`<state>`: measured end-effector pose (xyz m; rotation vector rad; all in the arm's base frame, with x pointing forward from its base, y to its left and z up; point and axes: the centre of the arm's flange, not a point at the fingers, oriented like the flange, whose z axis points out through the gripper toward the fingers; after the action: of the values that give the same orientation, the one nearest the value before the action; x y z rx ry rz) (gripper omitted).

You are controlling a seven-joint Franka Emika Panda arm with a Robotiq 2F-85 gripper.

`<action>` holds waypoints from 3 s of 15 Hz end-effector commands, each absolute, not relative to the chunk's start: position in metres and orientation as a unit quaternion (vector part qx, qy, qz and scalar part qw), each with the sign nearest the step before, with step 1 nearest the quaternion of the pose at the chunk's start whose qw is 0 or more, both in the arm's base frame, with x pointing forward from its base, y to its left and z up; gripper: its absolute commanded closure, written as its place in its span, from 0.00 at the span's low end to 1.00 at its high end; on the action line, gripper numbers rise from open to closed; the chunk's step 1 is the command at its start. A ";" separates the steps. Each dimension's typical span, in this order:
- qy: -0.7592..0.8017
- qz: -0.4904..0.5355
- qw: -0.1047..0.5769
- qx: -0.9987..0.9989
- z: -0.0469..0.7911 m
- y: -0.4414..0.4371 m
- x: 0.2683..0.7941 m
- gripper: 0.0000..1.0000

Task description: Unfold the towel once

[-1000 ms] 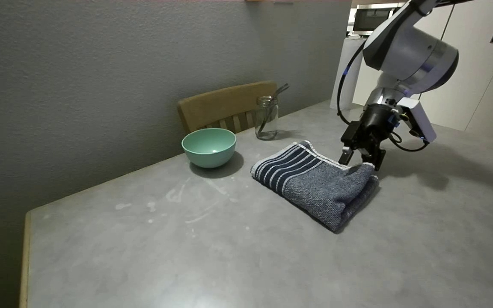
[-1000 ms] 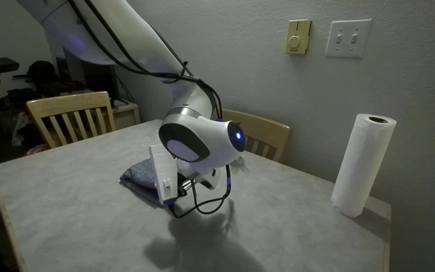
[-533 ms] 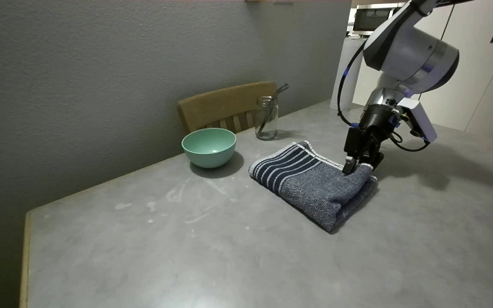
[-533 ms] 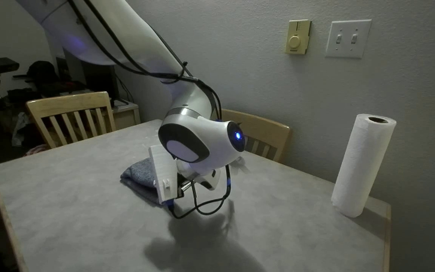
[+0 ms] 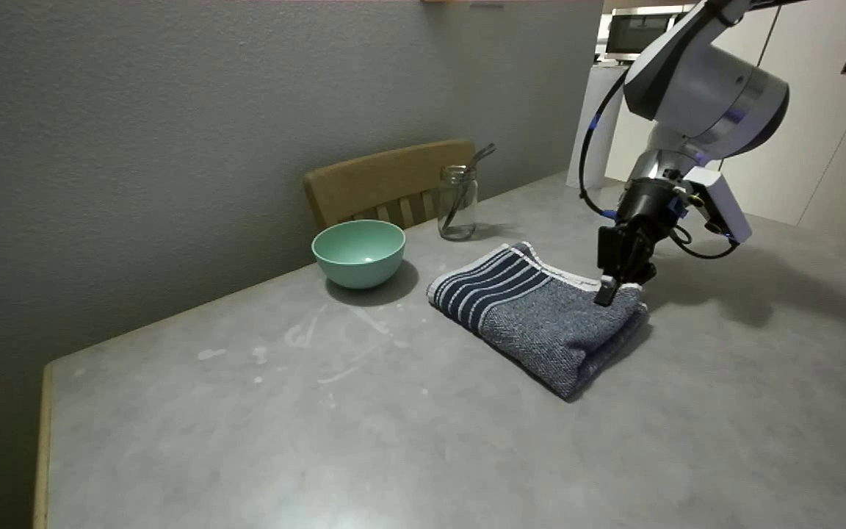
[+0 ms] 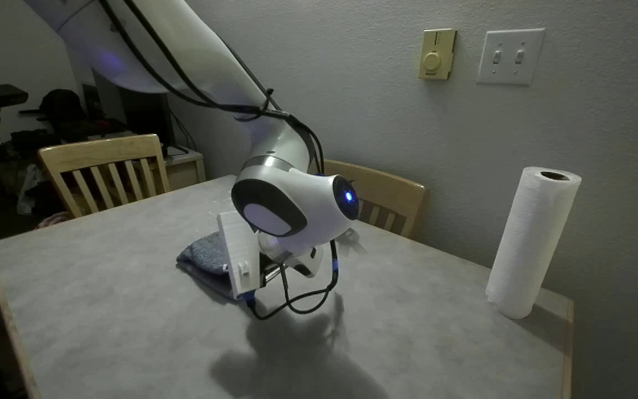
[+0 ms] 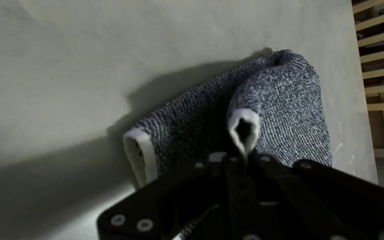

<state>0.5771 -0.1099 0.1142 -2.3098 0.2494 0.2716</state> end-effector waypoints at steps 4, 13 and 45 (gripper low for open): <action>0.058 0.107 0.354 -0.928 0.165 -0.081 0.557 0.99; -0.038 0.105 0.330 -0.937 0.190 -0.054 0.564 0.99; -0.361 0.091 0.176 -0.911 0.231 0.099 0.605 0.99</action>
<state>0.6058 0.0907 0.2236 -2.6457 -0.9330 0.2759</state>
